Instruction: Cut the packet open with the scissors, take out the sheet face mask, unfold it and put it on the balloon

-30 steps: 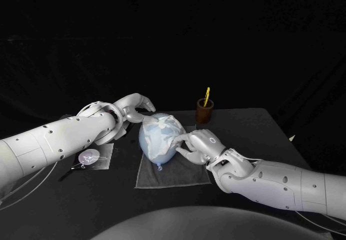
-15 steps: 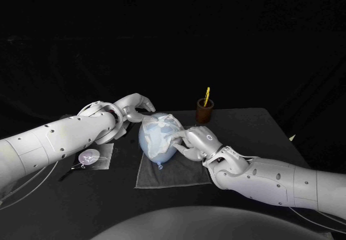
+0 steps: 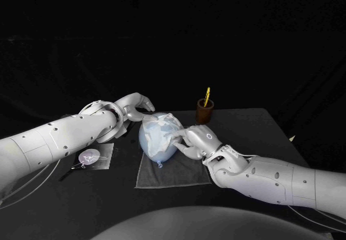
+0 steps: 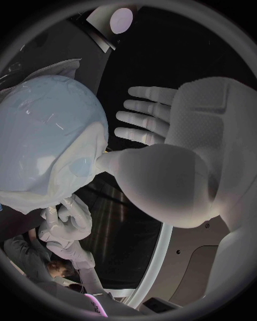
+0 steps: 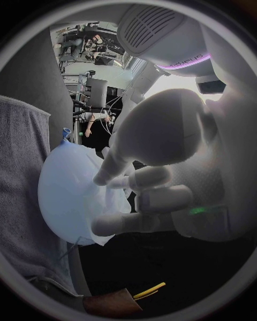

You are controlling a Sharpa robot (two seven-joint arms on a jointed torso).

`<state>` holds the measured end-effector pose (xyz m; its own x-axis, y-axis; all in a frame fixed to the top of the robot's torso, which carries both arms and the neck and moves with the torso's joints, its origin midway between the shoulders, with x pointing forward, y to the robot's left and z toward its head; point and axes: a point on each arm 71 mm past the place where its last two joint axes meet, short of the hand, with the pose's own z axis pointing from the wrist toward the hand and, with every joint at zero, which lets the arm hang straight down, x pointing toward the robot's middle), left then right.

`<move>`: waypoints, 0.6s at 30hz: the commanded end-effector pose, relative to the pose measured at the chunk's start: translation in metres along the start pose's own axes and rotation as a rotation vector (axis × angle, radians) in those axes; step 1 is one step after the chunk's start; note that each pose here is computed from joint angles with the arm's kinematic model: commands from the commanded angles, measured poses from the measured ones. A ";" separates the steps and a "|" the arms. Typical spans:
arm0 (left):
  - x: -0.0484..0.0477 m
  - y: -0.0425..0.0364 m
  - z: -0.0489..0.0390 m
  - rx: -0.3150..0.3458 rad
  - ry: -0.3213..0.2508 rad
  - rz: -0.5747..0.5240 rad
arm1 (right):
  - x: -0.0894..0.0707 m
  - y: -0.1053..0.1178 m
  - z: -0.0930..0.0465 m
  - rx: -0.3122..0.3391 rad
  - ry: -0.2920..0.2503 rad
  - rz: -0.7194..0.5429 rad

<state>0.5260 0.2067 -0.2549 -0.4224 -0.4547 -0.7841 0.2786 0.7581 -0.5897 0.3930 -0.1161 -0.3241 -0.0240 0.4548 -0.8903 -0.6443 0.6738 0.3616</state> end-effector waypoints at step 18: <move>0.0004 0.0105 0.0044 -0.023 0.027 -0.006 | 0.001 0.004 0.002 -0.031 -0.007 -0.004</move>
<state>0.5334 0.2139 -0.2599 -0.4232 -0.4545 -0.7838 0.2548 0.7705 -0.5843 0.3926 -0.1132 -0.3235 -0.0196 0.4595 -0.8879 -0.6541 0.6657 0.3590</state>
